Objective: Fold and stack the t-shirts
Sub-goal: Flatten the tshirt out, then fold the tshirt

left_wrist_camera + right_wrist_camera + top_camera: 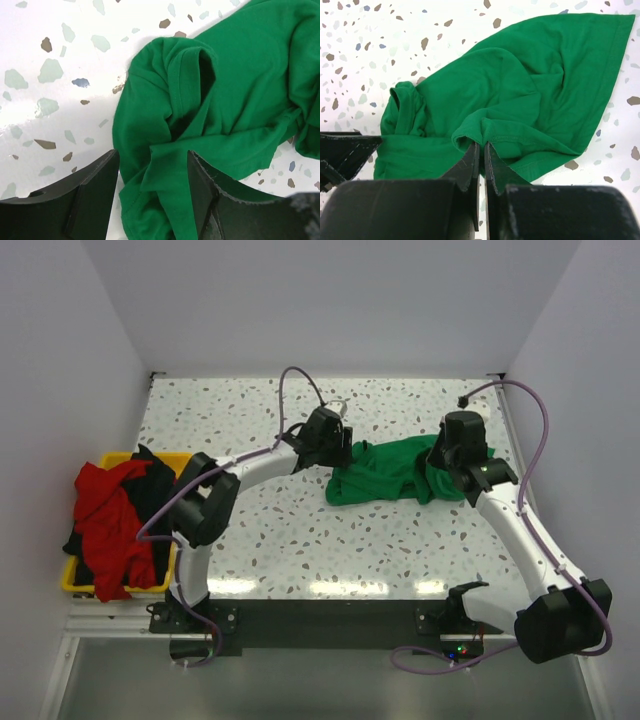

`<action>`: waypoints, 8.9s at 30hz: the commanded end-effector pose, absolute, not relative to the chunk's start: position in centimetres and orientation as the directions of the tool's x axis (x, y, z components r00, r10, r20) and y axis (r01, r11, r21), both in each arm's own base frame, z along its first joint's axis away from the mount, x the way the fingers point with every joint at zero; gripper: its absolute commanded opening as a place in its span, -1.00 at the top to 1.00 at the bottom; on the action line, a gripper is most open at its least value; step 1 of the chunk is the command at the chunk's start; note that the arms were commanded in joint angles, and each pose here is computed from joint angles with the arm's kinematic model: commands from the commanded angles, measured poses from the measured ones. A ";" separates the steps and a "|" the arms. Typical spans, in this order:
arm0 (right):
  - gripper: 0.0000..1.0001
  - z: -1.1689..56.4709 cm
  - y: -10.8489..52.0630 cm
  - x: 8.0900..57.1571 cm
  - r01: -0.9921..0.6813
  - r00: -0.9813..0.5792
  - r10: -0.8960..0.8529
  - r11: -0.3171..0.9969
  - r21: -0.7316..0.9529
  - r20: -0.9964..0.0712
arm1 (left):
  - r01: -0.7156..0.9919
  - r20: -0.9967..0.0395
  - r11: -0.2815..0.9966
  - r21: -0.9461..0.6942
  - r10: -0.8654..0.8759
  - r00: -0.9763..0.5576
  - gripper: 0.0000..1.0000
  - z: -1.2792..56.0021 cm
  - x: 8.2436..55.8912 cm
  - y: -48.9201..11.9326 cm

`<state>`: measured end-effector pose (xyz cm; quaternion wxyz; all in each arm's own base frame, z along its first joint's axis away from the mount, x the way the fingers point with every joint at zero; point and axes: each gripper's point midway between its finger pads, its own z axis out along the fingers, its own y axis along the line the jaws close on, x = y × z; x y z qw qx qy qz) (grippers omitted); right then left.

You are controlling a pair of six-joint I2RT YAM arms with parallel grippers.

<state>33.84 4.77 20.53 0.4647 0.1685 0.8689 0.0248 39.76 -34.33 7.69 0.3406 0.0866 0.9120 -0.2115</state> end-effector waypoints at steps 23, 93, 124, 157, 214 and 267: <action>1.00 21.3 4.6 34.4 0.268 -0.473 0.321 0.940 0.213 -0.820 | 0.380 -0.649 0.820 -0.429 0.013 -0.761 0.98 8.3 39.2 -36.8; 1.00 48.8 1.0 49.0 0.301 0.204 0.327 0.876 0.377 -0.923 | 0.373 -0.771 0.854 -0.363 -0.500 0.394 1.00 62.0 47.9 -5.3; -0.38 5.6 4.6 31.9 0.513 -0.594 0.589 0.802 0.306 -0.549 | -0.299 -0.529 0.754 -0.584 -0.634 -0.564 -0.22 8.1 30.5 -8.2; -0.28 11.9 4.2 36.3 0.433 -0.524 0.621 0.783 0.446 -0.582 | -0.449 -0.632 0.881 -0.152 -0.435 -0.641 1.00 1.4 30.9 -10.7; 0.17 2.6 -2.1 33.5 0.698 -0.419 0.750 0.627 0.346 -0.512 | -0.369 -0.514 0.877 -0.307 -0.480 -0.711 1.00 1.8 18.4 -11.3; 1.00 8.5 -1.4 34.3 0.635 -0.478 0.714 0.683 0.360 -0.511 | -0.213 -0.698 0.925 -0.316 -0.379 -0.608 1.00 14.0 31.3 -14.8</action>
